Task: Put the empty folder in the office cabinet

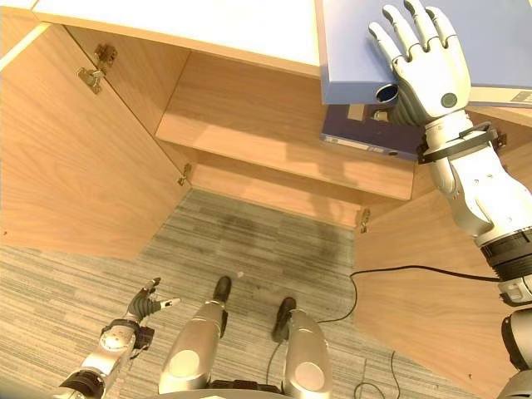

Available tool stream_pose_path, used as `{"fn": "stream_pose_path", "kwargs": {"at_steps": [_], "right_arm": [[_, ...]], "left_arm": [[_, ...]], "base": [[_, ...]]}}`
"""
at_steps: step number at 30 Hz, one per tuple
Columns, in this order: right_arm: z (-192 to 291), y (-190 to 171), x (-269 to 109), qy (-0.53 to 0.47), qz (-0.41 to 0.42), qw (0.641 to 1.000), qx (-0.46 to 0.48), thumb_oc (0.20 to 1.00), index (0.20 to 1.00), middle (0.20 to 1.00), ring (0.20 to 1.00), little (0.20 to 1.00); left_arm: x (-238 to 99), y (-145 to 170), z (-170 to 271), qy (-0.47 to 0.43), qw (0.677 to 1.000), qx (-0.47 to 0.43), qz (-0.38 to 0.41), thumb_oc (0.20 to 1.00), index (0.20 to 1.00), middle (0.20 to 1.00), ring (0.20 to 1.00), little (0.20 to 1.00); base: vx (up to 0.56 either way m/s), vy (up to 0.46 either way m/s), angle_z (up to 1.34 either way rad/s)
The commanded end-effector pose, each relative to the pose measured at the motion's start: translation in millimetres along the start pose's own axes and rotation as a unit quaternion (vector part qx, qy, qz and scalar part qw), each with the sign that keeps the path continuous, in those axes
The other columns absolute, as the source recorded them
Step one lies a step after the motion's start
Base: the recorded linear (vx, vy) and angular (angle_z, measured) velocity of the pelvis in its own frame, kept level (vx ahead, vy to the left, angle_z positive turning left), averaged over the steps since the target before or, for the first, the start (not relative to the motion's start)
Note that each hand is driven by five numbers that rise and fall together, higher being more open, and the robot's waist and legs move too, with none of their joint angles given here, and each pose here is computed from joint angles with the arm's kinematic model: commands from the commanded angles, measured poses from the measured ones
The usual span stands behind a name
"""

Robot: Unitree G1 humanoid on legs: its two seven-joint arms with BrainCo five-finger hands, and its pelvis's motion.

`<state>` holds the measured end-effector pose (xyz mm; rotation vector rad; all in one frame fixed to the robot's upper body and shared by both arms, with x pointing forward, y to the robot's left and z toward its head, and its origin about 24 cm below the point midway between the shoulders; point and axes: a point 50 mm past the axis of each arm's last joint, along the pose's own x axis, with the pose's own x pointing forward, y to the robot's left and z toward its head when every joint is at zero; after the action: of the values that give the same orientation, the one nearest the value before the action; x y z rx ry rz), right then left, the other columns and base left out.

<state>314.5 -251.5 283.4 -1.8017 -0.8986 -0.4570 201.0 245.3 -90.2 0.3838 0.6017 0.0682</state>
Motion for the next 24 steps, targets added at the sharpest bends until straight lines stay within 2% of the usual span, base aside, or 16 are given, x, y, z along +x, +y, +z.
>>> {"fn": "stream_pose_path", "kwargs": {"at_steps": [1,3,4,5,6,24], "right_arm": [[-9.1,-12.6,19.1,0.029,-0.039,0.999,0.004,1.000,1.000,1.000,1.000,1.000],[-8.4,-11.5,20.1,0.029,-0.036,0.999,0.005,1.000,1.000,1.000,1.000,1.000],[-7.9,-11.4,20.8,0.029,-0.037,0.999,0.007,0.564,0.564,0.564,0.564,0.564],[-7.9,-11.5,20.9,0.029,-0.037,0.999,0.007,0.467,0.467,0.467,0.467,0.467],[-7.6,-11.6,21.4,0.029,-0.037,0.999,0.007,0.200,0.200,0.200,0.200,0.200],[-4.1,-12.3,22.6,0.037,-0.047,0.998,0.032,0.200,0.200,0.200,0.200,0.200]], "left_arm": [[-5.1,10.1,-1.2,-0.014,1.000,0.012,0.009,1.000,1.000,1.000,1.000,1.000],[-4.9,10.1,-0.8,-0.015,1.000,0.012,0.010,1.000,1.000,1.000,1.000,1.000],[-4.8,10.0,-0.7,-0.015,1.000,0.012,0.010,1.000,1.000,1.000,1.000,1.000],[-4.8,10.0,-0.7,-0.015,1.000,0.012,0.010,1.000,1.000,1.000,1.000,1.000],[-4.8,10.3,-1.0,-0.014,1.000,0.012,0.011,1.000,1.000,1.000,1.000,1.000],[-5.7,7.8,-2.1,-0.011,1.000,0.013,0.006,1.000,1.000,1.000,1.000,1.000]], "base": [[0.00,0.000,0.00],[0.00,0.000,0.00],[0.00,0.000,0.00],[0.00,0.000,0.00],[0.00,0.000,0.00],[0.00,0.000,0.00]]}}
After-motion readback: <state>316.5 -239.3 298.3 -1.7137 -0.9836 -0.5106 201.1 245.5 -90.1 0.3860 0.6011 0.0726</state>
